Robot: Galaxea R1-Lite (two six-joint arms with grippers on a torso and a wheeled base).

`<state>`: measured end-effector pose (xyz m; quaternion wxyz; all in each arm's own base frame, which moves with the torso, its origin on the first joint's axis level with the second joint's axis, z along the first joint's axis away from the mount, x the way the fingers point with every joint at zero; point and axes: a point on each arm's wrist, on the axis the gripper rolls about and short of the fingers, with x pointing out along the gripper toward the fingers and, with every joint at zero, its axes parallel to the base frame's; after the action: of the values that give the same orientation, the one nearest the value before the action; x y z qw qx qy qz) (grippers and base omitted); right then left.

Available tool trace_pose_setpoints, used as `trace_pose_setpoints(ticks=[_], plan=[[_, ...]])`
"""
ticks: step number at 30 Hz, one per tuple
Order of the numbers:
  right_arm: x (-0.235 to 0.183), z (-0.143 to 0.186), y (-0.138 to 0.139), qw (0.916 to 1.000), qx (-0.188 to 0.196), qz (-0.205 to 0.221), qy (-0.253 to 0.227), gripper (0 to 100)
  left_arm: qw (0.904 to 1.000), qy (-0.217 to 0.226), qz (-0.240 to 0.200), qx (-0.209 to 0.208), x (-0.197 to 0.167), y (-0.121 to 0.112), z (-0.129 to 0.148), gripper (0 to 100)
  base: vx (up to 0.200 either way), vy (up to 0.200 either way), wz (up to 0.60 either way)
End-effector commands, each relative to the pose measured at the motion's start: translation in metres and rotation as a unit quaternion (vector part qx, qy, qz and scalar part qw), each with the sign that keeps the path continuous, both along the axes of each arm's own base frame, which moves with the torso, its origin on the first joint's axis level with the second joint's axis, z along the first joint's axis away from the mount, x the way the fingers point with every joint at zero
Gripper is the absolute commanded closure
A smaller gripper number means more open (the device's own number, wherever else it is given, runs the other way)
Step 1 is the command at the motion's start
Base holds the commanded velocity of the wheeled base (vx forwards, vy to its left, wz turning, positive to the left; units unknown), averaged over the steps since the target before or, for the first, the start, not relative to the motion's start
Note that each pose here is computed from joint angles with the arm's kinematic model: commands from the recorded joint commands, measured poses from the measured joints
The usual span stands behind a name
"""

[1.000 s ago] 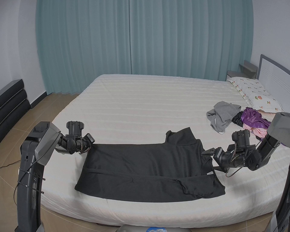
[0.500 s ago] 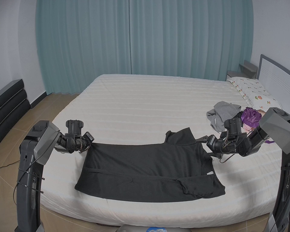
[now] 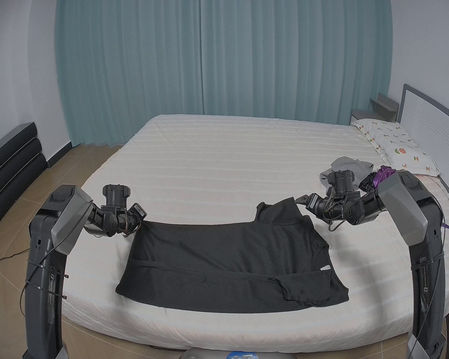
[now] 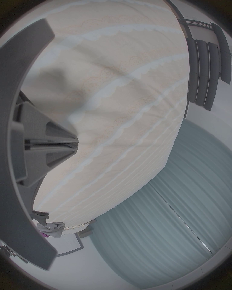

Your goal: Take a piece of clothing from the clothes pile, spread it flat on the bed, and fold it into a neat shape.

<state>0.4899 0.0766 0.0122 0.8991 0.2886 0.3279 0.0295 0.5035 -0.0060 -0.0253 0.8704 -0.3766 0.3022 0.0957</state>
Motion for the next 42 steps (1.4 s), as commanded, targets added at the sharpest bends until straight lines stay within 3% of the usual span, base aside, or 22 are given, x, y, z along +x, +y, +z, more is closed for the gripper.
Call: trace_pose_setpoints(ticks=[1, 19, 20, 32, 42], plan=[[0.021, -0.045, 0.005, 0.9995, -0.03, -0.003, 0.011, 0, 1.0, -0.002, 0.0, -0.001, -0.001, -0.001, 0.004, 100, 0.0, 0.0, 0.0], [0.046, -0.061, 0.001, 0.9994, -0.033, -0.009, -0.001, 0, 1.0, 0.0, -0.001, -0.001, -0.002, -0.001, 0.002, 100, 0.0, 0.0, 0.0], [0.046, -0.061, 0.001, 0.9994, -0.034, -0.01, -0.002, 100, 1.0, 0.0, -0.001, -0.001, -0.002, -0.002, 0.002, 100, 0.0, 0.0, 0.0], [0.046, -0.052, -0.005, 0.9991, -0.037, -0.022, 0.005, 100, 1.0, -0.003, -0.002, -0.001, -0.002, -0.002, 0.005, 100, 0.0, 0.0, 0.0], [0.033, -0.025, -0.02, 0.9988, -0.031, -0.035, 0.013, 100, 0.9999, -0.014, -0.002, -0.001, -0.003, -0.002, 0.021, 100, 0.0, 0.0, 0.0]])
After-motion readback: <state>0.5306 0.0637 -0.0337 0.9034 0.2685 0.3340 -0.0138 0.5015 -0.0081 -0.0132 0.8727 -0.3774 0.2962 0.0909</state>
